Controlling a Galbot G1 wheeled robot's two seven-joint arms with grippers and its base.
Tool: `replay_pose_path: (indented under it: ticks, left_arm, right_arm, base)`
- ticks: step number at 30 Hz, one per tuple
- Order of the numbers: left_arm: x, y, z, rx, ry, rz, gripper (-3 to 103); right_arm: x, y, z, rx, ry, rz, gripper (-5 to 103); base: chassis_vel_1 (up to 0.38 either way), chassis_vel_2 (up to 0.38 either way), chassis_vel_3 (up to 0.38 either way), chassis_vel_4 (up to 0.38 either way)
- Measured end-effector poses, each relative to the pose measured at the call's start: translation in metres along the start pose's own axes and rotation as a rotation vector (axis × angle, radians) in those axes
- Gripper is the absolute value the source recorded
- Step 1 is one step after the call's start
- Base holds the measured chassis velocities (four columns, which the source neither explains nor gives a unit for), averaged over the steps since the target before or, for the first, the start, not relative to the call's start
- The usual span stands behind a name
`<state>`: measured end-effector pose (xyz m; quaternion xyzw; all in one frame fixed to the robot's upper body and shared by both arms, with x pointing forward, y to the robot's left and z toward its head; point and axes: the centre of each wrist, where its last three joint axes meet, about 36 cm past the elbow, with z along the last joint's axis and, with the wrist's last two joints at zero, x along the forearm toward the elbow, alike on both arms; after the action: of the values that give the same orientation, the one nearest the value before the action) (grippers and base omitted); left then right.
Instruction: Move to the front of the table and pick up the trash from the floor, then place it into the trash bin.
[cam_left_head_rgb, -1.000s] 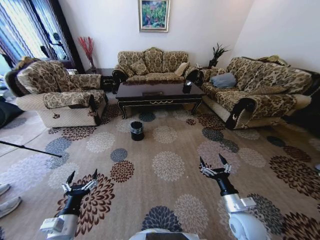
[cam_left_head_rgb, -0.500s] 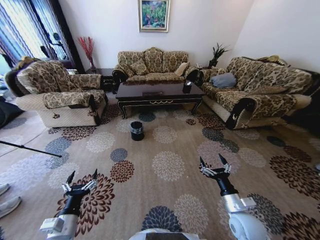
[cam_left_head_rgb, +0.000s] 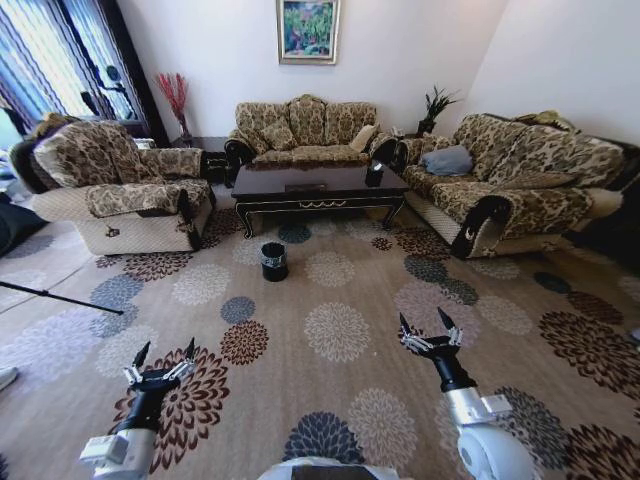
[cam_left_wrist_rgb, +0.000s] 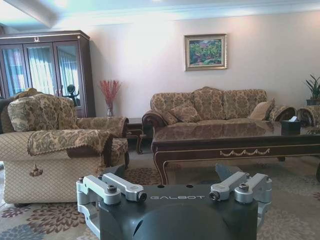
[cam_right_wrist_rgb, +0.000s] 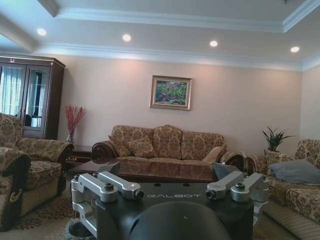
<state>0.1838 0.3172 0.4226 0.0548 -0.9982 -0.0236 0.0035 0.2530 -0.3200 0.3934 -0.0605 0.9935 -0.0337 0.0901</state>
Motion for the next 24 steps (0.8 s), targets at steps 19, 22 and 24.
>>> replay_pose_path:
  ticks: [19,22,24]
  left_arm:
    - [0.0,0.0,0.0,0.0,0.0,0.0,100]
    - [0.0,0.0,0.0,0.0,0.0,0.0,100]
    - [0.0,0.0,0.0,0.0,0.0,0.0,100]
  right_arm:
    - [0.0,0.0,0.0,0.0,0.0,0.0,100]
    - [0.0,0.0,0.0,0.0,0.0,0.0,100]
    - [0.0,0.0,0.0,0.0,0.0,0.0,100]
  base:
    - [0.0,0.0,0.0,0.0]
    - [0.0,0.0,0.0,0.0]
    - [0.0,0.0,0.0,0.0]
